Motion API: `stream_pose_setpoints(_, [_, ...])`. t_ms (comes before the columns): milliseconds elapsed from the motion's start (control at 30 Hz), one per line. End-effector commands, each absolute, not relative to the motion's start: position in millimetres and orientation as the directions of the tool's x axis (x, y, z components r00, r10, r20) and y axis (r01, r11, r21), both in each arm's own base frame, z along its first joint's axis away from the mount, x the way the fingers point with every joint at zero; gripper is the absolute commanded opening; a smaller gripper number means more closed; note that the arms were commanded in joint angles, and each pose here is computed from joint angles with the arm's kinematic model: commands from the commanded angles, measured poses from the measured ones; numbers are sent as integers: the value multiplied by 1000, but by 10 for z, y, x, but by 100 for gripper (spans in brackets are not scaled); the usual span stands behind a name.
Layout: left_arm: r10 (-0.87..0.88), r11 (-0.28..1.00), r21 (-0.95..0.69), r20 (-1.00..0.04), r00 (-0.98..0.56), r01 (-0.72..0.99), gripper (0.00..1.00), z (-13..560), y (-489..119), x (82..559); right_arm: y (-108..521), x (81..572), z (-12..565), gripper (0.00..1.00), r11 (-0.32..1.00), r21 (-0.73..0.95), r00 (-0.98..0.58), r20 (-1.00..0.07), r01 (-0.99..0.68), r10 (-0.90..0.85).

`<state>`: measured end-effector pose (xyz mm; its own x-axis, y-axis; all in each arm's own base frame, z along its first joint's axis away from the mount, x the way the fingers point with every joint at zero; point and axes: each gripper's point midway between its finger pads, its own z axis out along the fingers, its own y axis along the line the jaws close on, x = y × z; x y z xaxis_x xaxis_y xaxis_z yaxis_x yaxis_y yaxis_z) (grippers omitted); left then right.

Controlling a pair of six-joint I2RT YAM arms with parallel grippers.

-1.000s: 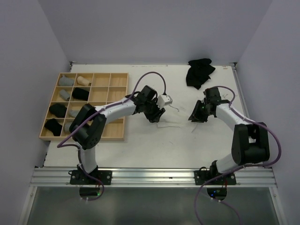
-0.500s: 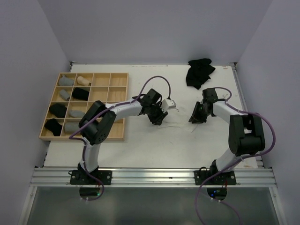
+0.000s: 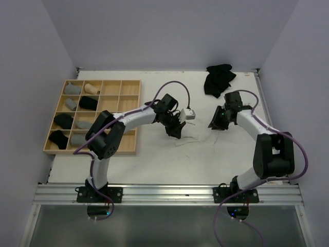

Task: Roll the underwear
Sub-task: Flatten the underwear

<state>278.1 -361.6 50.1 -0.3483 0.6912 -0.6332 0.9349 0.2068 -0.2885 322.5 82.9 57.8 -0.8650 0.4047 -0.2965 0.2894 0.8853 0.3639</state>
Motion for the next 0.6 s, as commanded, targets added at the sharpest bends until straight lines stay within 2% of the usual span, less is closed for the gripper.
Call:
stream_pose_setpoints(0, [618, -18, -383, -730, -291, 923, 0, 1127, -3781, 2438, 814, 3346, 996, 28, 890, 382, -831, -389, 249, 399])
stream_pose_setpoints(133, [584, -201, -540, -736, -342, 818, 0, 1357, -3818, 2067, 810, 3322, 1166, 27, 895, 386, -828, -409, 224, 384])
stream_pose_setpoints(167, [607, -204, -597, -699, -378, 776, 0, 1311, -3780, 1983, 813, 3319, 1207, 27, 898, 386, -829, -415, 212, 374])
stream_pose_setpoints(233, [597, -235, -631, -694, -402, 740, 0, 1350, -3788, 1947, 815, 3267, 1260, 27, 901, 385, -834, -415, 201, 363])
stream_pose_setpoints(333, [586, -132, -677, -642, -494, 724, 0, 1243, -3768, 2098, 849, 3161, 1310, 26, 903, 395, -848, -407, 172, 339])
stream_pose_setpoints(433, [497, 27, -686, -622, -606, 727, 0, 1117, -3695, 2524, 911, 3010, 1353, 20, 895, 422, -857, -400, 143, 326])
stream_pose_setpoints(567, [428, 165, -708, -576, -697, 687, 0, 961, -3560, 2966, 1108, 2801, 1318, 9, 875, 470, -871, -376, 114, 315])
